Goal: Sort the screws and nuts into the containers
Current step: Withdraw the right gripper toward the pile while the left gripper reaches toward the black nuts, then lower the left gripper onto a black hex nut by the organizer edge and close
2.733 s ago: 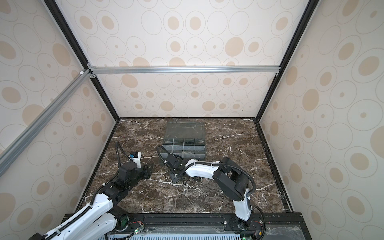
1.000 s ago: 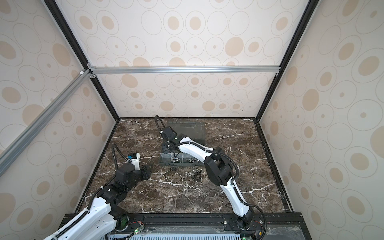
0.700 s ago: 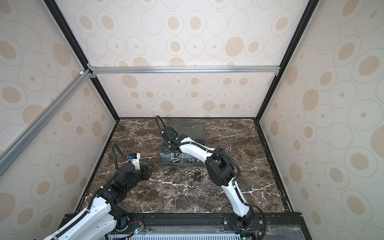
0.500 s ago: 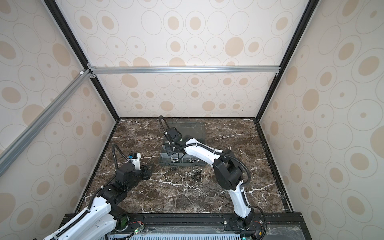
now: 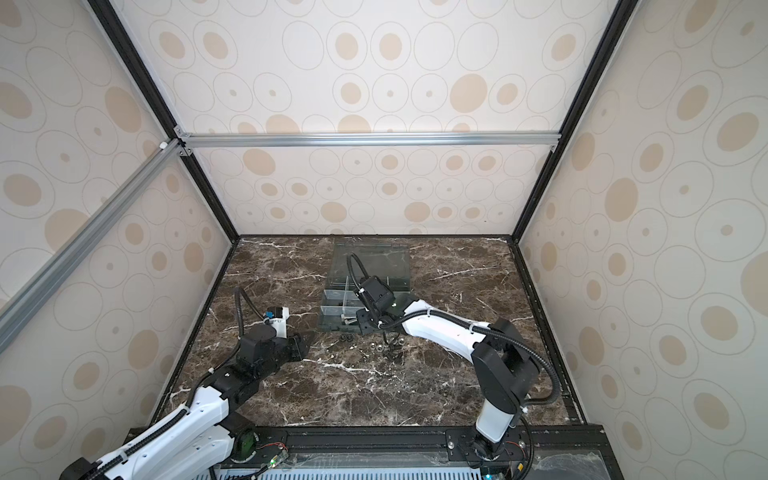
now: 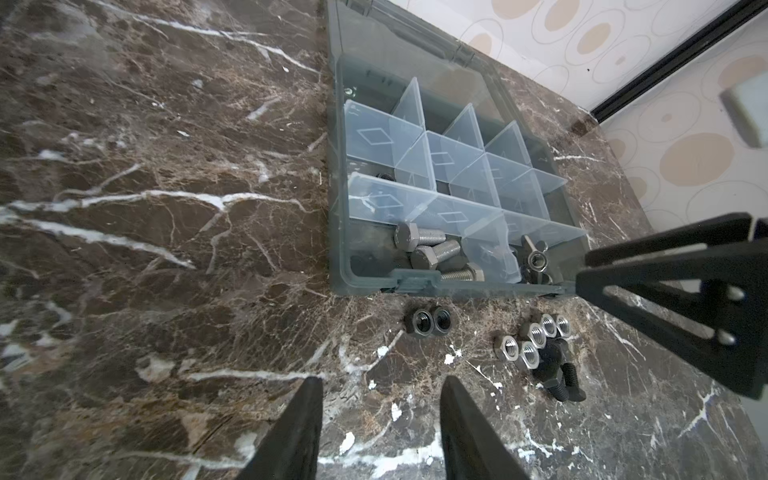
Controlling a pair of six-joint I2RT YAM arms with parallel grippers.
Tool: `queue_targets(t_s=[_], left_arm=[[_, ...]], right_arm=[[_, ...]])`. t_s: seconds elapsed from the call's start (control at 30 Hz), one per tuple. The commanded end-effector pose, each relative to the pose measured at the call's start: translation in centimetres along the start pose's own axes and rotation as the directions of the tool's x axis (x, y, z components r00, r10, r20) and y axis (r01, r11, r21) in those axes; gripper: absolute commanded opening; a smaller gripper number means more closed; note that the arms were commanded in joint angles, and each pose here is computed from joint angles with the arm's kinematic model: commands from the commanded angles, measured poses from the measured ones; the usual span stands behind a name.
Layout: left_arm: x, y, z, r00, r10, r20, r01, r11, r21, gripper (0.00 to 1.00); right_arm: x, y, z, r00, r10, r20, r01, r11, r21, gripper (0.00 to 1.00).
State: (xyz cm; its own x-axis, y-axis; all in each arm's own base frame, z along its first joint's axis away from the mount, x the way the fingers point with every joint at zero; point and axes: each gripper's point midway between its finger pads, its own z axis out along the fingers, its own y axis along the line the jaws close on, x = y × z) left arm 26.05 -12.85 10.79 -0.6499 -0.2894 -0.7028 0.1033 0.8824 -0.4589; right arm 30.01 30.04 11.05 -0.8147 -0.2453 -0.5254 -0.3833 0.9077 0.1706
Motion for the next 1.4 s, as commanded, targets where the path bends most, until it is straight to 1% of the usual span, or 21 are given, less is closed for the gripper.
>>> queue_targets(t_s=[0.0,0.33,0.6,0.8,1.07,1.37], left_arm=[[-0.1,-0.9,0.5,1.000,-0.019,0.003,0.019,0.999,0.041,0.45],[1.8,-2.5,2.9,0.994,0.066,-0.084,-0.063,0.997,0.036,0.45],[3.0,-4.2,5.4,0.974,0.168,-0.155,-0.166,0.986,0.024,0.45],[3.5,-4.7,7.0,0.952,0.233,-0.200,-0.238,0.971,0.002,0.44],[3.7,-5.0,8.5,0.943,0.252,-0.218,-0.261,0.965,-0.012,0.43],[3.6,-4.8,9.5,0.951,0.223,-0.212,-0.239,0.970,-0.051,0.38]], right_arm=[[0.4,-0.4,-0.8,0.998,0.059,0.036,-0.059,0.998,0.007,0.45],[2.9,-2.2,-1.7,0.992,0.117,0.045,-0.119,0.992,0.048,0.46],[3.5,-3.0,-2.2,0.990,0.134,0.053,-0.137,0.988,0.066,0.45],[3.8,-3.2,-2.3,0.988,0.142,0.053,-0.146,0.987,0.072,0.45],[4.5,-3.8,-2.6,0.985,0.164,0.056,-0.168,0.983,0.080,0.46],[5.0,-4.0,-2.6,0.983,0.174,0.051,-0.178,0.981,0.079,0.46]])
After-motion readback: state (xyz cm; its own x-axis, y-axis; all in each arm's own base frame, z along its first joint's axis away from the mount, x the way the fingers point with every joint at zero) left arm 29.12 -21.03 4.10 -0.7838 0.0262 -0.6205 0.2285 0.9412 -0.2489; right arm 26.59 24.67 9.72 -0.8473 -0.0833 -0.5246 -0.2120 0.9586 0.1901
